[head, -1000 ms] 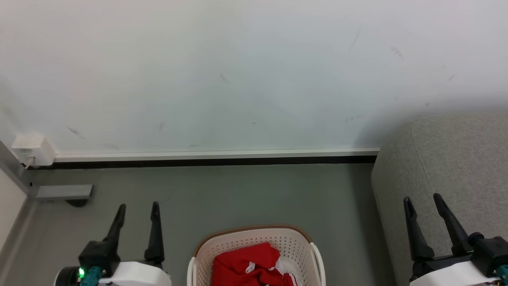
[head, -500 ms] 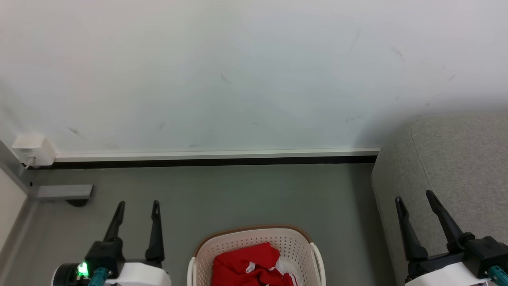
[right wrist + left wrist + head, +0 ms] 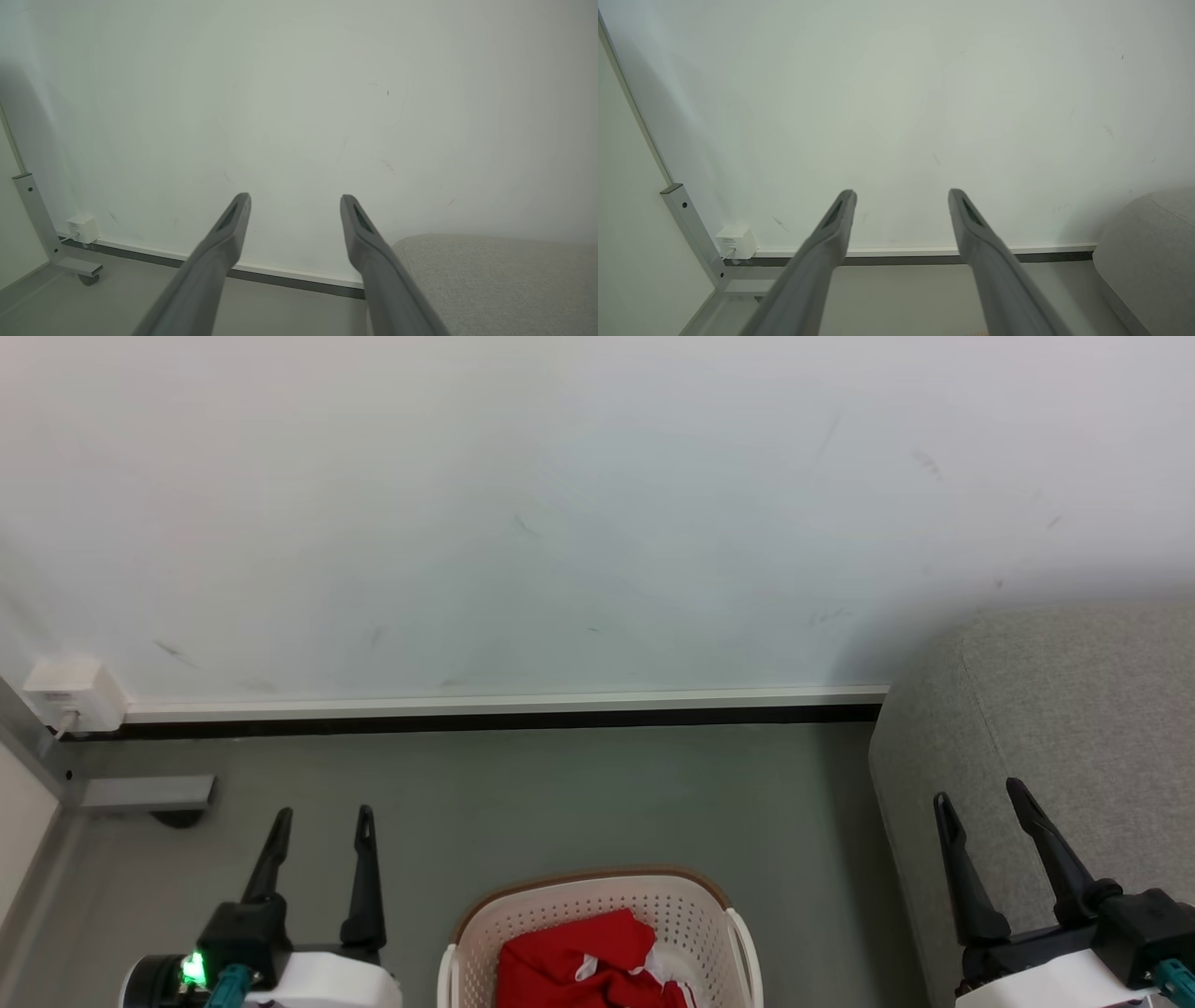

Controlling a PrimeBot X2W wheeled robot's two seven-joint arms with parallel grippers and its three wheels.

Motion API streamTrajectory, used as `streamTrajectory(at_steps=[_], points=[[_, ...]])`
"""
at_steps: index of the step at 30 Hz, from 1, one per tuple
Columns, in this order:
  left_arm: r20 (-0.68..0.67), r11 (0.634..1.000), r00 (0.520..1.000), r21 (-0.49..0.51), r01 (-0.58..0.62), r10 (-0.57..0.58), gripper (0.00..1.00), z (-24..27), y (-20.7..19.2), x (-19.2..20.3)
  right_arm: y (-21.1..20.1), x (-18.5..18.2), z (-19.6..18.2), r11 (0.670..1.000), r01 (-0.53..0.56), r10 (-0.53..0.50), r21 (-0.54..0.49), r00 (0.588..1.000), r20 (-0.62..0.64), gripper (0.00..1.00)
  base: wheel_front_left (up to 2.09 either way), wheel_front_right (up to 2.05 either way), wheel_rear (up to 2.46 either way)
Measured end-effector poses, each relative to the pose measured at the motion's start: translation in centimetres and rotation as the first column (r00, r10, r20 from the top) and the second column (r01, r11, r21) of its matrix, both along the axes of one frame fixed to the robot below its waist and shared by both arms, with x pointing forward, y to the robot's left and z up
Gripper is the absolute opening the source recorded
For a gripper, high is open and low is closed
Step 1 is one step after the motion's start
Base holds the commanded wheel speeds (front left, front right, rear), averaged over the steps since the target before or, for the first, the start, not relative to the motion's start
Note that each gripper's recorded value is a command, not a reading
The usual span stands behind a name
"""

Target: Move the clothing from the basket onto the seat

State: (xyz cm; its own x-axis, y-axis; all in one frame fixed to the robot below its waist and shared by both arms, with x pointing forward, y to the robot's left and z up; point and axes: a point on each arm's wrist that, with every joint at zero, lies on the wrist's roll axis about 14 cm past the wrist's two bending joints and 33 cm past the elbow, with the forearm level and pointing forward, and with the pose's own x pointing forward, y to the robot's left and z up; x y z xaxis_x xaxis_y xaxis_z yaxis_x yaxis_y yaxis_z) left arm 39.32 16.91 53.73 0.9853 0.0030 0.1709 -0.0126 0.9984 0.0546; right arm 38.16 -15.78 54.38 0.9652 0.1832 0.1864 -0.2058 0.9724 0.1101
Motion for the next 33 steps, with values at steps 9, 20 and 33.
streamTrajectory(at_steps=[9, 20, 33], points=[[-0.001, 1.0, 1.0, -0.005, -0.001, 0.001, 1.0, 0.0, 0.0, 0.1, -0.1, 0.1, 0.1, 1.0, 0.002, -0.002, 0.002, 1.0, 0.002, 1.0, 0.0, 0.0, 0.0], [-0.013, 1.0, 1.0, -0.012, 0.006, -0.007, 1.0, -0.5, -0.2, 1.0, -0.4, 0.5, -0.3, 1.0, 0.011, -0.011, 0.009, 1.0, -0.009, 1.0, 0.0, 0.0, 0.0], [-0.036, 0.998, 0.998, -0.032, 0.046, -0.047, 1.0, -2.1, -1.9, 5.4, -1.4, 4.1, -0.8, 0.998, 0.033, -0.032, 0.049, 0.999, -0.013, 1.0, 0.0, 0.0, 0.0]])
